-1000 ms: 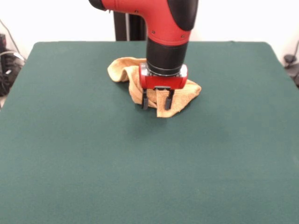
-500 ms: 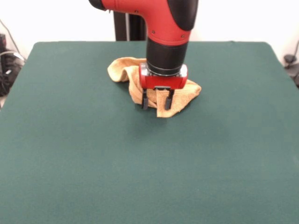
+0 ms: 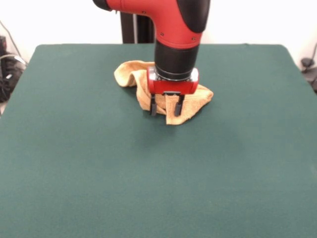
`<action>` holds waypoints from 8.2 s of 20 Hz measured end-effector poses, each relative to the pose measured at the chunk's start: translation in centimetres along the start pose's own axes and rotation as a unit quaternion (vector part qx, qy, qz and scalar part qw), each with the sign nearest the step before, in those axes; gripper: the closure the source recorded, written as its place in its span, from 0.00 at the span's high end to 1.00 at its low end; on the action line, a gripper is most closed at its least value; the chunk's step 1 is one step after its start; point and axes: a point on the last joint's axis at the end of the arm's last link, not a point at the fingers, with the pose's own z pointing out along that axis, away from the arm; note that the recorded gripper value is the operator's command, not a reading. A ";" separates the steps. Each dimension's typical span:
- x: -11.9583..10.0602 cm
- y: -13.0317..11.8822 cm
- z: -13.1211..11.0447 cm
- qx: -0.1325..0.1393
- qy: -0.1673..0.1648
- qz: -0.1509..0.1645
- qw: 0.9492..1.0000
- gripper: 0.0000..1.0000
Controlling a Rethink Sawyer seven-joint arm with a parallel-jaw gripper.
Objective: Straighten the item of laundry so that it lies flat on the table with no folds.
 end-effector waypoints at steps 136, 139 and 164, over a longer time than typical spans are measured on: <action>-12.8 -2.6 -8.8 0.017 -0.027 0.001 0.999 1.00; -13.1 -2.7 -9.3 0.018 -0.032 0.002 0.999 1.00; -12.7 -3.0 -12.8 0.013 -0.009 0.007 1.000 1.00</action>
